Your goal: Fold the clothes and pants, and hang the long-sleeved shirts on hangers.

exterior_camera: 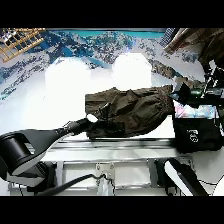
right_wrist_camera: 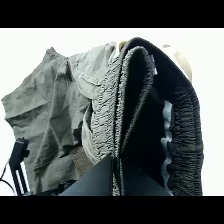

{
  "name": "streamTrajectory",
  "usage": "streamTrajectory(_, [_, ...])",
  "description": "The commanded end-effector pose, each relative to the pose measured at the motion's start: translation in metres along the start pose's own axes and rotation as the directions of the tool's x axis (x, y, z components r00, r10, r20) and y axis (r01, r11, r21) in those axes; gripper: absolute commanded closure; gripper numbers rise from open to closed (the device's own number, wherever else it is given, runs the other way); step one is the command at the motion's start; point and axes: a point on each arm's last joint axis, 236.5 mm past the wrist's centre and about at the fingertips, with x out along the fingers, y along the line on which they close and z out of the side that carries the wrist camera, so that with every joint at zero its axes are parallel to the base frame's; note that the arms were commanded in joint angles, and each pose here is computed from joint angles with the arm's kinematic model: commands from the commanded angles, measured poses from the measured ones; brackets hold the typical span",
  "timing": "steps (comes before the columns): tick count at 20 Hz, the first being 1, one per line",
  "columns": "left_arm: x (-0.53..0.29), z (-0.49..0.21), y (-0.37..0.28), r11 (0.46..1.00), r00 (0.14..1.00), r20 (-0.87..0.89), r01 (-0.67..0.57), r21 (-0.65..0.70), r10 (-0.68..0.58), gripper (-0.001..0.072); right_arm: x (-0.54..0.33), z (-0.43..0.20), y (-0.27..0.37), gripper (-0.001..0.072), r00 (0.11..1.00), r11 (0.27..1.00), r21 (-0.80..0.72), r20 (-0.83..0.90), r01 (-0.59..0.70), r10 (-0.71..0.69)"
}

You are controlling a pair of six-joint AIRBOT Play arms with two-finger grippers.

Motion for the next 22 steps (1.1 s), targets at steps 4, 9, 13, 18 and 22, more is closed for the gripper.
streamTrajectory(4, [-0.064,0.024,-0.04,0.971,0.99,-0.025,0.142,0.195,-0.14,0.0705,-0.002,0.005,0.002,0.069,1.0,1.0,-0.012,0.023,0.001,0.0])
streamTrajectory(9, [-0.199,0.044,-0.004,0.936,1.0,0.019,0.0,0.353,-0.007,0.0706,0.01,-0.004,0.046,0.0691,0.999,0.984,-0.176,0.032,-0.005,0.011])
streamTrajectory(13, [-0.28,0.033,0.023,0.963,0.976,0.214,-0.099,0.252,0.045,0.0706,0.038,-0.03,0.084,0.0691,0.999,0.944,-0.327,0.036,0.04,-0.03])
streamTrajectory(18, [-0.31,-0.005,0.056,0.959,0.939,0.286,-0.241,0.147,0.192,0.0706,0.088,-0.088,0.143,0.0691,0.999,0.846,-0.533,-0.03,0.018,-0.04])
streamTrajectory(22, [-0.318,-0.001,0.073,0.95,0.907,0.319,-0.307,0.054,0.275,0.0706,0.124,-0.139,0.181,0.0691,0.994,0.691,-0.722,-0.051,0.033,-0.1])
